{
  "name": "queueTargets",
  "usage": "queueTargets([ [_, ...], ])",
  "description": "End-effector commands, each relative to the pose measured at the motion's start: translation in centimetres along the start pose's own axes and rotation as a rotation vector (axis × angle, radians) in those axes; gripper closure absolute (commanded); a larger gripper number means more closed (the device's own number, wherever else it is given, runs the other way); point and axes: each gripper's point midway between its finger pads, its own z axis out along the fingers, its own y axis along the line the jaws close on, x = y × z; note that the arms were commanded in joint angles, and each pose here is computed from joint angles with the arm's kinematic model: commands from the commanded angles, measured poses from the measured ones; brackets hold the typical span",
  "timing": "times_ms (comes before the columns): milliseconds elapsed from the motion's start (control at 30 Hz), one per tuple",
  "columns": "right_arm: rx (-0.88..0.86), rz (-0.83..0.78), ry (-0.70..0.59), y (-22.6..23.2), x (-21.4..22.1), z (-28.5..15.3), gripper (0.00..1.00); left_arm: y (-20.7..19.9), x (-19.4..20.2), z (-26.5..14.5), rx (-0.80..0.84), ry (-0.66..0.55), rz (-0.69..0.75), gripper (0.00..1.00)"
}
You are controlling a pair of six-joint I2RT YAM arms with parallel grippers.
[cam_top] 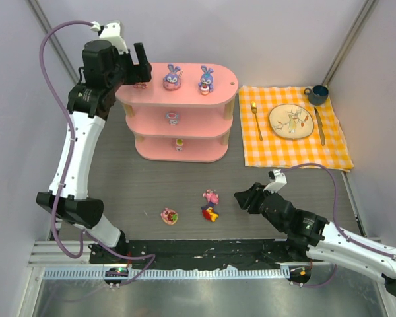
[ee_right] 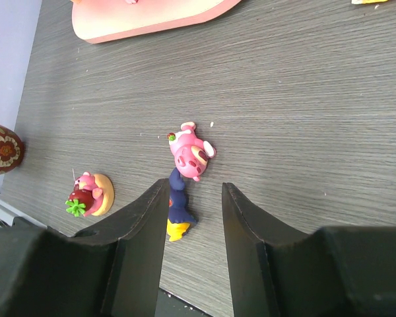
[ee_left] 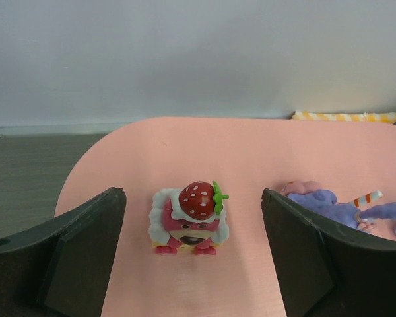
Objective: Place and organize the plastic toys onto the shelf
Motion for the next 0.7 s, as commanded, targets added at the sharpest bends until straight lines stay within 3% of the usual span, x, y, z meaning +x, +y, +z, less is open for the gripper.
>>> queueTargets([
  [0,-0.009,0.013,-0.04,0.4,-1.0,0.0,0.56,-0.6,-5.0,-3.1,0.022,-0.149,-0.043,0.11],
  [167,-0.012,0.014,-0.043,0.4,-1.1,-0.1,0.56,-1.8,-8.2,-7.1,0.087,-0.281,-0.095,0.09],
  [300,-0.011,0.016,-0.046,0.3,-1.1,-0.2,0.56,-1.7,-8.2,-10.2,0.102,-0.347,-0.14,0.09],
  [667,-0.018,-0.005,-0.032,0.7,-1.1,-0.2,0.57,2.1,0.4,-16.2,-0.025,-0.317,-0.205,0.1],
])
